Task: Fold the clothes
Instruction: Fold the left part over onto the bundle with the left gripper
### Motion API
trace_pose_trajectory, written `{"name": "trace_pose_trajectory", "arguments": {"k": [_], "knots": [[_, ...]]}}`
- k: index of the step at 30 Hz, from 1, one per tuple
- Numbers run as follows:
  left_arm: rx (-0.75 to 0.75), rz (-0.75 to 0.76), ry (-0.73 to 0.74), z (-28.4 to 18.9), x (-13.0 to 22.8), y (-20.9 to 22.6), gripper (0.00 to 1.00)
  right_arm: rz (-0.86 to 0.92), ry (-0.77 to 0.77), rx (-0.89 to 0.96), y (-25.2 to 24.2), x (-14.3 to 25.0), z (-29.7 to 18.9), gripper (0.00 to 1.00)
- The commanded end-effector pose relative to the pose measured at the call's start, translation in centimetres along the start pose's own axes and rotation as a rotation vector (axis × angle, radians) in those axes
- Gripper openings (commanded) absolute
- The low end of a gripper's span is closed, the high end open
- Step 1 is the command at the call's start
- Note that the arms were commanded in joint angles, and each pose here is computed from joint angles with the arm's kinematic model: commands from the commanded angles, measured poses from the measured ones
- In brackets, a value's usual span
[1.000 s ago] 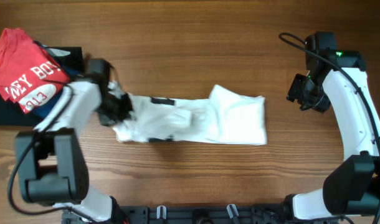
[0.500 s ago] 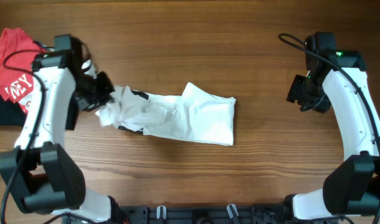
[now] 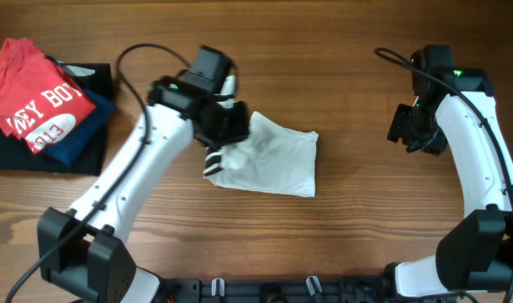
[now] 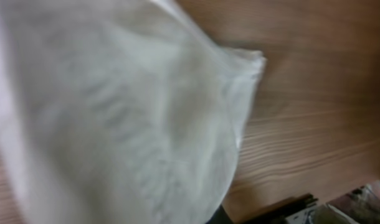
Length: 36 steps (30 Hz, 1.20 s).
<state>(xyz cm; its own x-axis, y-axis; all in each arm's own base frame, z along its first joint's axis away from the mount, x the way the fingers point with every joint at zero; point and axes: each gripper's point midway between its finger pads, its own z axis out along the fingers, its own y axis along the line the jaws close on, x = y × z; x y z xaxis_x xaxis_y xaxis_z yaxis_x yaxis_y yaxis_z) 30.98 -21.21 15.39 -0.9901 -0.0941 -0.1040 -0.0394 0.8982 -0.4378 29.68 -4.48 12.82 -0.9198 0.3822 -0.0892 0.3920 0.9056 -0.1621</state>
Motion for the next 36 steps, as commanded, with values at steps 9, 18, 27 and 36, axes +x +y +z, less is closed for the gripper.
{"name": "trace_pose_trajectory", "arguments": {"k": [9,18,27,36], "knots": [[0.019,0.051,-0.010,4.4,2.0,-5.9,0.06,-0.041,0.012,-0.002,-0.1,0.4,-0.1,0.56],[0.043,0.119,0.009,7.5,3.2,-8.3,0.30,-0.046,0.020,-0.026,0.3,0.5,-0.1,0.56],[0.093,0.161,-0.124,2.7,-0.4,-7.7,0.38,-0.124,0.039,-0.118,1.9,0.9,-0.3,0.56],[-0.155,-0.123,-0.234,0.1,-7.2,5.5,0.41,-0.648,0.047,-0.890,14.6,6.1,-6.8,0.41]]}}
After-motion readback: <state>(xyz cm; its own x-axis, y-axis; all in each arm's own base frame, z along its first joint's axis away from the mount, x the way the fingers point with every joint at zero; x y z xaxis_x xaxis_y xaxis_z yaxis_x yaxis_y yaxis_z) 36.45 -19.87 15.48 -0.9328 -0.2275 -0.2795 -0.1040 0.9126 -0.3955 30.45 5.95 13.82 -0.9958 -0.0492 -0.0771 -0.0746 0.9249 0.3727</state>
